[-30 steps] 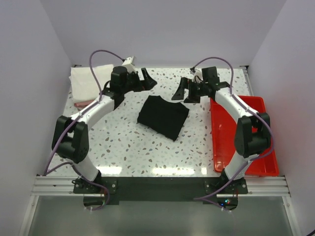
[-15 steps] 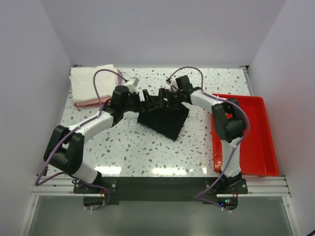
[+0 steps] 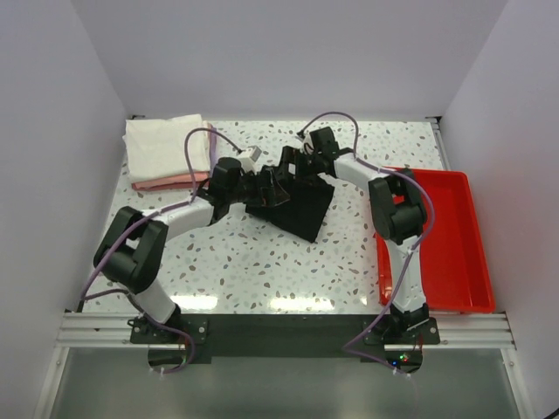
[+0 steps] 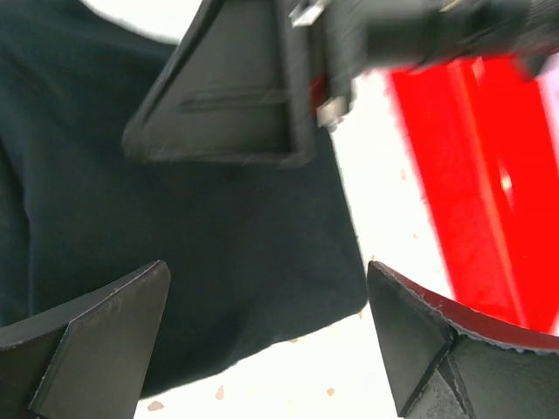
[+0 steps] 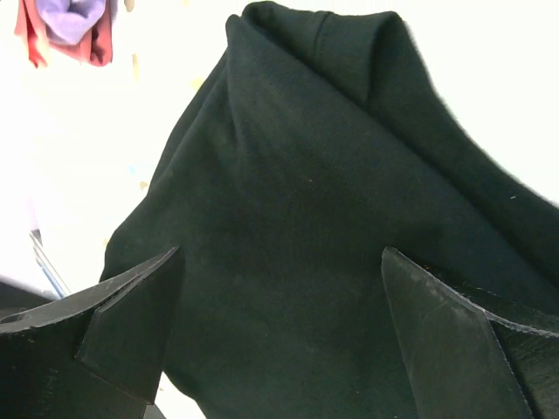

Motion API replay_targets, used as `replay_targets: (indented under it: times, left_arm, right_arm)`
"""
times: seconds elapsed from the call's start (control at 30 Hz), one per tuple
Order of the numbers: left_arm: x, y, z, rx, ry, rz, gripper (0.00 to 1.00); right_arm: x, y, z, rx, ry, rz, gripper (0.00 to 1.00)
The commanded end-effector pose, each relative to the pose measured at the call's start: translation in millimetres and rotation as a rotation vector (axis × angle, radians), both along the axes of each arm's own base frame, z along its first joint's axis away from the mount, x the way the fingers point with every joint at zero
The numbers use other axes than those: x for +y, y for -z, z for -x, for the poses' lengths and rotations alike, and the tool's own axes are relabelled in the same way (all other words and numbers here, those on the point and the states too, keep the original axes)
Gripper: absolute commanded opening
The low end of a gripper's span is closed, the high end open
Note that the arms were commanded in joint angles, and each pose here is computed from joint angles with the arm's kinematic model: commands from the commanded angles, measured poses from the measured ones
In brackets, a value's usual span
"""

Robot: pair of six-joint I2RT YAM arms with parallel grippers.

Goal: Fold and stack the t-shirts
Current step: Fold the tshirt

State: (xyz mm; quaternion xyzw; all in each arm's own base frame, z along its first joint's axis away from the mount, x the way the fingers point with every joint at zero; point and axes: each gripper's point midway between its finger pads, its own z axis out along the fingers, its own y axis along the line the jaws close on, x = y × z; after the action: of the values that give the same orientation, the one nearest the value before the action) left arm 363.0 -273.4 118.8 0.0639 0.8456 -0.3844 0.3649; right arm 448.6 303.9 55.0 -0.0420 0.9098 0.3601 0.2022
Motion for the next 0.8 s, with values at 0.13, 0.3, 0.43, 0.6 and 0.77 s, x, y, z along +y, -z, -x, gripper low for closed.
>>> replay_targets:
  times: [0.13,0.3,0.43,0.6,0.77]
  left_arm:
    - [15.4,79.7,21.3,0.147,0.003,-0.134,1.00]
    - [30.3,105.6,42.2,0.221,-0.033,-0.172,1.00]
    - [28.6,93.9,53.8,0.222,-0.016,-0.140,1.00]
    - [16.1,28.1,36.7,0.078,-0.018,-0.084,1.00]
    - [13.5,-12.5,18.8,-0.013,-0.050,-0.060,1.00]
  right_arm:
    - [-34.6,43.4,-4.7,0.085,0.106,0.087,0.99]
    - [-45.0,46.6,-7.3,0.084,0.109,0.118,0.99]
    - [-42.4,33.6,-13.4,0.053,0.056,0.107,0.99]
    - [-35.9,-26.1,-15.1,-0.041,-0.024,0.095,0.99]
    - [-32.4,-77.4,19.6,-0.095,-0.065,0.006,0.99]
